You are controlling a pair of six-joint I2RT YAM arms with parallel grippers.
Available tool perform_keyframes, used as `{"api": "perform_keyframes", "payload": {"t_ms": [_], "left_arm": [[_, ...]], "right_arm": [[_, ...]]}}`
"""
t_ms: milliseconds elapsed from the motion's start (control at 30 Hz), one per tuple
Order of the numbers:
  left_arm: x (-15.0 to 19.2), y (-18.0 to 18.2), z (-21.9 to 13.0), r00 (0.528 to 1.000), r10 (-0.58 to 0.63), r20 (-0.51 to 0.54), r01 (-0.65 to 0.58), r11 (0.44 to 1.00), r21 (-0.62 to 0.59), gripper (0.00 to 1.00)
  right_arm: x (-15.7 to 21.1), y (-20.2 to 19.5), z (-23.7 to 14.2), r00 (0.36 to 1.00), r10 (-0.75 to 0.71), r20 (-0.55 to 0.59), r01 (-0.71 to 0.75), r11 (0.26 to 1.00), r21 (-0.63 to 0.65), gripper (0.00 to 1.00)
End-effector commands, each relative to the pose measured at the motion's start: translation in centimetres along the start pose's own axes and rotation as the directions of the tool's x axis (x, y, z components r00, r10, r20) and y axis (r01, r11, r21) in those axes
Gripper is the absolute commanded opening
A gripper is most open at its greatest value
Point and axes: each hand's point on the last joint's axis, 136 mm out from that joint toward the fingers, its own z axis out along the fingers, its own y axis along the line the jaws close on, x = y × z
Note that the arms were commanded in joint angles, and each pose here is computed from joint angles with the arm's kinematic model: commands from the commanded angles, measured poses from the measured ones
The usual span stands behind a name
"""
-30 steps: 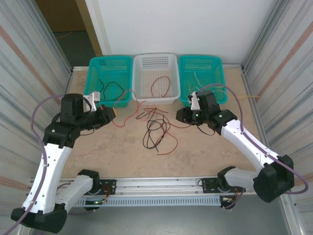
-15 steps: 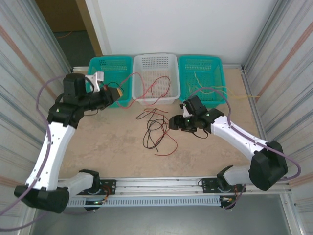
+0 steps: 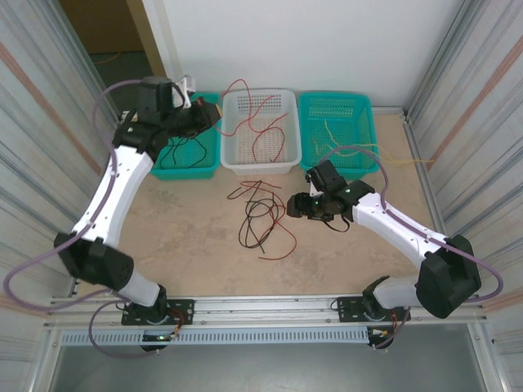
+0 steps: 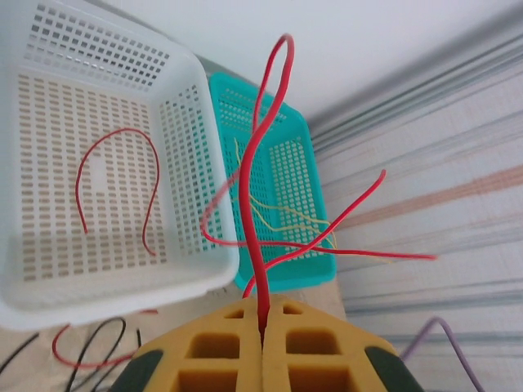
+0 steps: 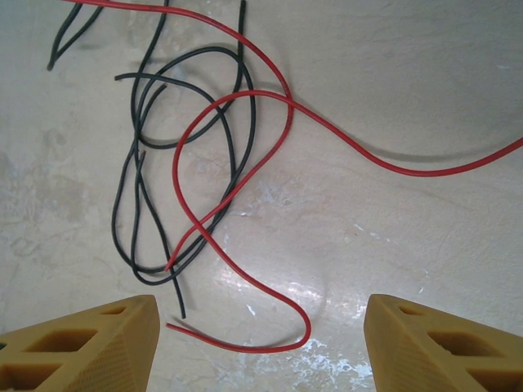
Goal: Untangle the cables
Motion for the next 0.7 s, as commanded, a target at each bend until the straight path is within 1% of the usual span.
{"api": "perform_keyframes", "payload": {"t_ms": [0,133,233,267,333,367,467,500,567,667], "left_arm": [[-1.6,-1.1,1.9,0.999,0.032,0.029,-0.032,0.999,0.011,0.0],[-2.6,0.4,4.9,0.999,0.021,0.03,-0.02,0.999,-0.033,0.0],[-3.4,1.3,7.5,1.0,0.017,0.022,-0.016,0.999,-0.043,0.0],[-3.6,1.7,8.6,1.0,0.014,0.011,-0.014,0.999,-0.042,0.08],[-3.7,2.8,10.4,1.0,0.007,-0.009,-0.007,0.998,-0.068,0.36],[-3.5,3.5,11.2,1.0,0.0,-0.021,-0.002,0.996,-0.087,0.45],[-2.8,5.4,12.3,0.999,-0.028,-0.041,0.022,0.991,-0.135,0.6],[-2.5,5.5,12.4,0.999,-0.028,-0.047,0.021,0.99,-0.136,0.62],[-2.0,5.2,12.0,0.998,-0.008,-0.055,0.001,0.991,-0.131,0.66],[-1.4,3.9,10.3,0.998,0.02,-0.058,-0.026,0.994,-0.103,0.68]], "right_arm": [[-0.2,0.0,-1.1,1.0,-0.003,0.025,0.003,1.0,0.017,0.67],[0.3,-0.1,-1.1,1.0,-0.013,0.015,0.013,0.999,0.034,0.67],[0.6,0.0,-0.9,1.0,-0.02,0.005,0.019,0.999,0.036,0.67],[0.6,0.0,-0.8,1.0,-0.023,0.001,0.023,0.999,0.036,0.67],[0.8,0.2,-0.5,0.999,-0.034,-0.013,0.034,0.999,0.04,0.67],[0.9,0.3,-0.4,0.999,-0.043,-0.021,0.044,0.998,0.045,0.67],[1.0,1.0,-0.1,0.996,-0.08,-0.039,0.082,0.995,0.049,0.68],[1.1,1.2,-0.1,0.995,-0.091,-0.044,0.093,0.995,0.048,0.68],[1.2,1.6,0.5,0.992,-0.11,-0.067,0.113,0.992,0.048,0.69],[1.9,1.9,1.9,0.982,-0.132,-0.135,0.139,0.989,0.042,0.69]]}}
